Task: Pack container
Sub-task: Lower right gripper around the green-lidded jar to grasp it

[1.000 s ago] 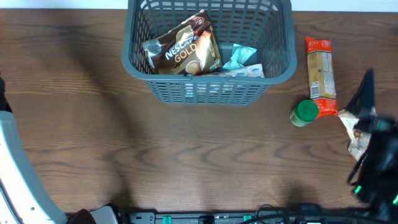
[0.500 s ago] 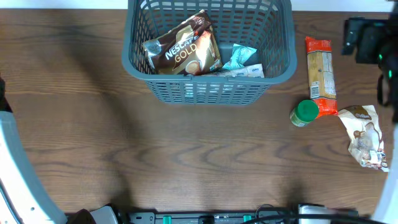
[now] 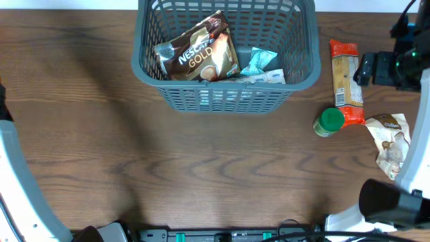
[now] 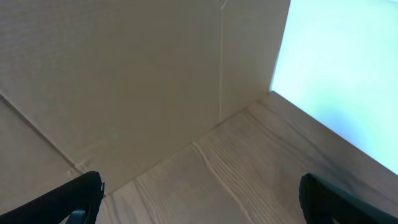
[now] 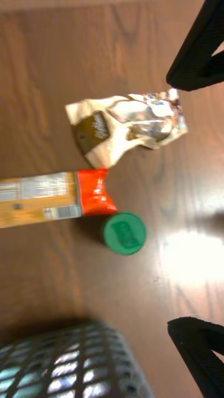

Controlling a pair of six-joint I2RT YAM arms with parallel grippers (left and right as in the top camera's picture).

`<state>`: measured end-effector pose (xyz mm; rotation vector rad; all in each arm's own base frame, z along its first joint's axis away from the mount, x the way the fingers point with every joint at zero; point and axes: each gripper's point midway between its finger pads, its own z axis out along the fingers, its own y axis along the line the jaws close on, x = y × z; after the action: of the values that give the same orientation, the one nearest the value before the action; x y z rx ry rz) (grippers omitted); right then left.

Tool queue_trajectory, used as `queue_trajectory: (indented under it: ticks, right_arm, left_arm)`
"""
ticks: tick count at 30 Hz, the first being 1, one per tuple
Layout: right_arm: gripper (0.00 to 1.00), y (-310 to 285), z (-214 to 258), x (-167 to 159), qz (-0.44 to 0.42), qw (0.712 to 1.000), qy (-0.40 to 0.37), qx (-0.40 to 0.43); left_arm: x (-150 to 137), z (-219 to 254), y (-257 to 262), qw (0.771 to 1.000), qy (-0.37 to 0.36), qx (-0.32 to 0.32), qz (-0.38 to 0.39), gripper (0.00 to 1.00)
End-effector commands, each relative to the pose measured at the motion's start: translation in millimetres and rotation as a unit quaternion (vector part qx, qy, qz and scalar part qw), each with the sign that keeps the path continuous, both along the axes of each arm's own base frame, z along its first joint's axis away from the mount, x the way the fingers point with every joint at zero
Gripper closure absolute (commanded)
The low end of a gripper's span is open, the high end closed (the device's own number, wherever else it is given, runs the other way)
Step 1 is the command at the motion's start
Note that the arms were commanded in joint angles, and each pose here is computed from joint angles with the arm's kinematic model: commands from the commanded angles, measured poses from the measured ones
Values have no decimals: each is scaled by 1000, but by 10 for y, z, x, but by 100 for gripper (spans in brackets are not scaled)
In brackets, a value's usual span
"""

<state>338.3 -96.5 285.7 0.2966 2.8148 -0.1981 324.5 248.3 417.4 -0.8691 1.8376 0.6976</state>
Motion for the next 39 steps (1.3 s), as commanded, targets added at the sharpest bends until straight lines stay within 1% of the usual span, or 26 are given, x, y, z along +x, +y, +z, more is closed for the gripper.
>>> queue_trajectory:
  ticks: [1, 4, 13, 22, 26, 29, 30, 39]
  right_arm:
    - [1, -22, -216, 15, -9, 999, 36, 13]
    - [1, 1, -460, 38, -8, 998, 64, 28]
    - [1, 104, -1129, 186, 10, 995, 76, 66]
    - [1, 235, -1812, 175, 14, 991, 83, 103]
    - [1, 284, -2078, 114, 5, 989, 87, 116]
    - [1, 294, -2213, 59, 7, 989, 92, 116]
    - [1, 296, -2244, 55, 7, 989, 92, 116]
    - [1, 277, -2436, 76, 25, 991, 77, 104]
  left_arm:
    - [-30, -2, 27, 1000, -3, -1, 10, 1]
    - [-30, -2, 27, 1000, -3, -1, 10, 2]
    - [-30, -2, 27, 1000, -3, -1, 10, 1]
    - [-30, -2, 27, 1000, -3, -1, 10, 1]
    - [-30, -2, 27, 1000, -3, -1, 10, 1]
    - [-30, -2, 27, 1000, -3, -1, 10, 2]
    - [-30, -2, 27, 1000, -3, -1, 10, 1]
    - [-30, -2, 27, 1000, -3, -1, 10, 1]
